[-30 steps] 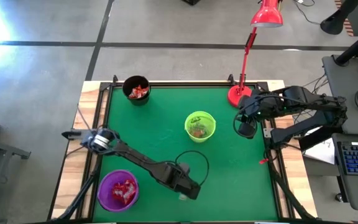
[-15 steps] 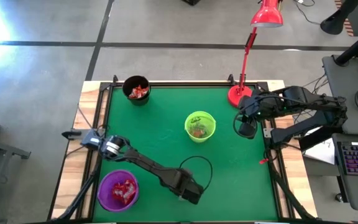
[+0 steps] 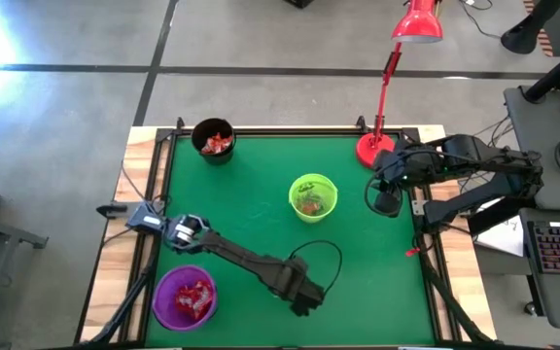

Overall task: Sort candy
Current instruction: Put the green gummy into the green bucket

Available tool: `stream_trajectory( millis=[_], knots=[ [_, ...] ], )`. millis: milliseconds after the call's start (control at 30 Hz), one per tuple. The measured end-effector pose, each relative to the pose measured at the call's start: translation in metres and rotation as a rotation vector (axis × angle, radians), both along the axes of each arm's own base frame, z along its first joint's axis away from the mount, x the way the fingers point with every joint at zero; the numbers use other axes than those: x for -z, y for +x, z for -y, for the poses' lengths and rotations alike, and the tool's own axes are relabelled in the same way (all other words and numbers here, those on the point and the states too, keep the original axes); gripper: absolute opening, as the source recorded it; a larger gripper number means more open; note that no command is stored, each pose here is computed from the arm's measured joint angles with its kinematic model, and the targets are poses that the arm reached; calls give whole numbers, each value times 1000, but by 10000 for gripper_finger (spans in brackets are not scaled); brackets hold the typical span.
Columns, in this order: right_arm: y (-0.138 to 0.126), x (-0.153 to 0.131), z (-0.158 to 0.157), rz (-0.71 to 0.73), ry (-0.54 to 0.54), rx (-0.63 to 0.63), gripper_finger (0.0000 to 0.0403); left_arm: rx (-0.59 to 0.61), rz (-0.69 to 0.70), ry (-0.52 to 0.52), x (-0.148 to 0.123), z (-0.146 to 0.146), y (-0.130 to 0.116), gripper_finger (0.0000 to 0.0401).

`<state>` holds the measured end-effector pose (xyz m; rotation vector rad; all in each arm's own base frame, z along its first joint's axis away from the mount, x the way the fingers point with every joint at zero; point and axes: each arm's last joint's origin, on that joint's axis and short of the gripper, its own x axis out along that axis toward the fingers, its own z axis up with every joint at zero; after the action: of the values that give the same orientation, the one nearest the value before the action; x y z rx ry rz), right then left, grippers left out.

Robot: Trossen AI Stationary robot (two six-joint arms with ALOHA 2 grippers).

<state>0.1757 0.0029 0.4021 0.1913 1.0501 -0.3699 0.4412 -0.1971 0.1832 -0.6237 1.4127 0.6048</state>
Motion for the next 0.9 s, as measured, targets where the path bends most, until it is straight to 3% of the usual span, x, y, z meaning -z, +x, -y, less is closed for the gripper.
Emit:
stream_trajectory(
  millis=[267, 900],
  knots=[
    [-3, 2, 0, -39, -2, 0, 98, 43, -47, 89, -37, -37, -3, 1],
    [-24, -5, 1, -18, 0, 10, 99, 139, 142, 187, -110, -136, 1, 1]
  ],
)
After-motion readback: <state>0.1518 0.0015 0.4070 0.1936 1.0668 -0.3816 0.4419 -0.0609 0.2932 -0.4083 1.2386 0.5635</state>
